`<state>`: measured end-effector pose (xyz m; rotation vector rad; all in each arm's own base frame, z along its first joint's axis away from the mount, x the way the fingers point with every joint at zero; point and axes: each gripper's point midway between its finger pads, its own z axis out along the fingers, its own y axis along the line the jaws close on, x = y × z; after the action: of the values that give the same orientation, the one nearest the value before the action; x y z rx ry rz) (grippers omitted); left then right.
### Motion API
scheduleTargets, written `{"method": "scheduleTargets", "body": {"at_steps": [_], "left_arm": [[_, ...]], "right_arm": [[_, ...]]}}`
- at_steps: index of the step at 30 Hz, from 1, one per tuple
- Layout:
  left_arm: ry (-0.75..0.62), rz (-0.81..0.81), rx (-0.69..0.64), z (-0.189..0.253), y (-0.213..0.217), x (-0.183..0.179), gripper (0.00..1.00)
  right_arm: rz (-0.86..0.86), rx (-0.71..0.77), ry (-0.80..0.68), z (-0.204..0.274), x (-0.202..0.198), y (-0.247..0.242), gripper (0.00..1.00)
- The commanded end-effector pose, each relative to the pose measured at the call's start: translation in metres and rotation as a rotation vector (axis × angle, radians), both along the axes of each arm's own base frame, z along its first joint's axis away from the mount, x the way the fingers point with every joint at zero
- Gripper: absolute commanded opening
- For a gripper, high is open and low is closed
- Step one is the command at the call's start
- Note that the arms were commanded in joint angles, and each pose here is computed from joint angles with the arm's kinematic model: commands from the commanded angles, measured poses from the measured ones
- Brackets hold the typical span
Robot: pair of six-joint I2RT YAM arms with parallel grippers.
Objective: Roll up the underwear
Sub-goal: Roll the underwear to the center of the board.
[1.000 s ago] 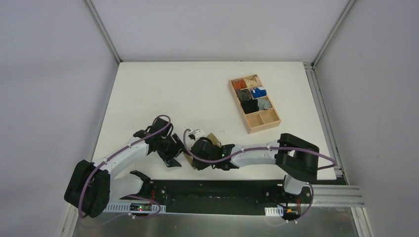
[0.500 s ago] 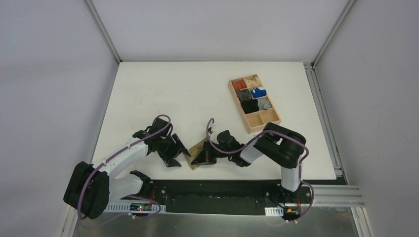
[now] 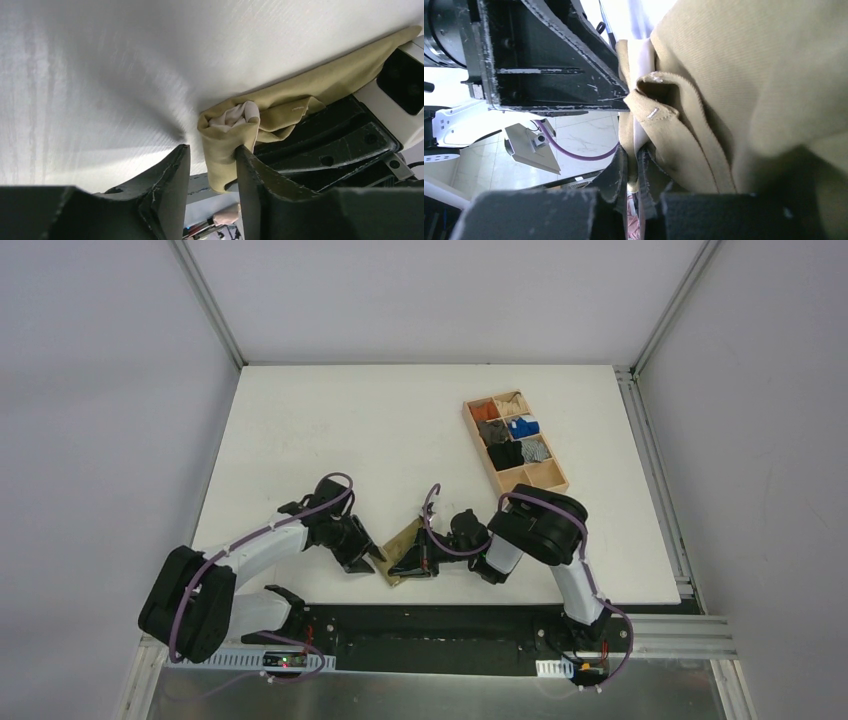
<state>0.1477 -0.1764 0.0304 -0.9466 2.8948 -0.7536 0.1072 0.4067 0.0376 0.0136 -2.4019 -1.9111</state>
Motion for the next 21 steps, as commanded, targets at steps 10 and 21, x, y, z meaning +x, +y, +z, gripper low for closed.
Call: {"method": "scheduleTargets", "body": {"at_steps": [10,21], "left_arm": [[0.029,-0.042,0.012,-0.006,-0.004,0.0,0.0],[0.016,-0.063,0.004,0.009,-0.008,0.006,0.0]], "right_arm": [[-0.122,-0.192,0.012,-0.005,0.004,-0.031,0.48],[0.201,-0.59,0.049,0.079,-0.116,-0.024,0.5]]}}
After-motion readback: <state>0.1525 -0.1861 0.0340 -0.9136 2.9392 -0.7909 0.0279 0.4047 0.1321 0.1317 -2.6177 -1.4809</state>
